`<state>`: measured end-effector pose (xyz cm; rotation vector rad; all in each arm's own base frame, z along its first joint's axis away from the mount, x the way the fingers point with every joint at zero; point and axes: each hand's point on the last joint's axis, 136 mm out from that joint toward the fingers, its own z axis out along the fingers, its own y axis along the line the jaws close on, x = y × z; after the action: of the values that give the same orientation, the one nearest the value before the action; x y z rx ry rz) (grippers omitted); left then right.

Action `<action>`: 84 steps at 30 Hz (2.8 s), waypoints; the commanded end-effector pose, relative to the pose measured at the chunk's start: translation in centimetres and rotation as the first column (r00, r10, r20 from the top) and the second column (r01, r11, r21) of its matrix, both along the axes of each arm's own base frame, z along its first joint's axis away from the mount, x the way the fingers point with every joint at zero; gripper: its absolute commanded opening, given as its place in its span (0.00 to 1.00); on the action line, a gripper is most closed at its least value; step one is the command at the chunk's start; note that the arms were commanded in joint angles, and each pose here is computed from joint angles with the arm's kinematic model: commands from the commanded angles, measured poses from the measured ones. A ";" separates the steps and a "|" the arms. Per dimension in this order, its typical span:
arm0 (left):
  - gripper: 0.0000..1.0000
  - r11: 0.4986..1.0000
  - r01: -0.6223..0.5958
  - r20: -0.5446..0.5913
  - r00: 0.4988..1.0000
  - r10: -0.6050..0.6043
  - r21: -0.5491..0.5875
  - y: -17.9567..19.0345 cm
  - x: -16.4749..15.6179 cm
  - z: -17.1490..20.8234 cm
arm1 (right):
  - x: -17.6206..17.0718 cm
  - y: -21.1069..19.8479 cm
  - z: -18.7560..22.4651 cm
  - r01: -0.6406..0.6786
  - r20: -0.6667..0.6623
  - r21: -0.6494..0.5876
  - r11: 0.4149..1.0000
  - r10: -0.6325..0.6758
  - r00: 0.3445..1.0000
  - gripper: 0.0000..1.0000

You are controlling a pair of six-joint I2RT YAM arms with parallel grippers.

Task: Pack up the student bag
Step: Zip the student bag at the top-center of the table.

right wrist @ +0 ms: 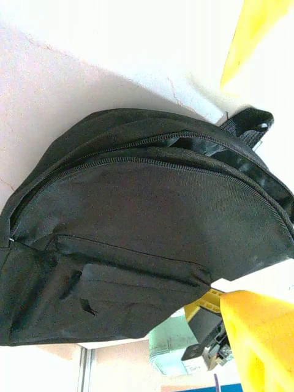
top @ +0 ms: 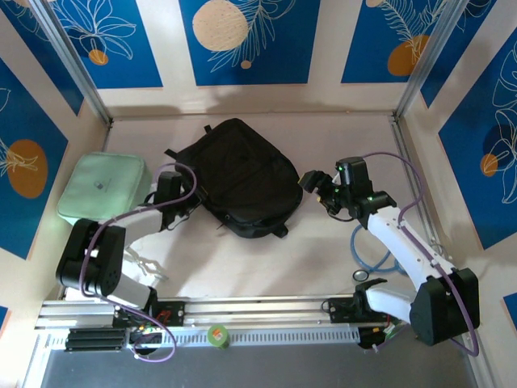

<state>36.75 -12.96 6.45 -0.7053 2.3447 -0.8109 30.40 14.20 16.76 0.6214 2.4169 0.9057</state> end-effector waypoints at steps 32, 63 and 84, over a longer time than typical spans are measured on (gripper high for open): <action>0.00 0.940 0.280 0.221 0.946 -0.236 -0.193 -12.9 0.1 10.1 | -6.1 12.1 -2.0 -0.319 -0.060 -0.242 0.916 0.314 0.947 0.56; 0.00 0.940 0.270 0.188 0.954 -0.233 -0.209 -13.2 -0.3 7.7 | -4.5 16.0 -5.6 -0.142 -0.327 -0.035 0.989 0.123 0.937 0.38; 0.00 0.962 0.231 0.158 0.965 -0.207 -0.148 -10.7 1.7 6.1 | -6.1 11.1 -7.1 -0.181 -0.327 -0.208 0.961 0.106 0.939 0.00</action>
<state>36.86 -24.19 11.86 -0.4690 2.3066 -1.1373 25.32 27.53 9.63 0.5759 2.8229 0.6805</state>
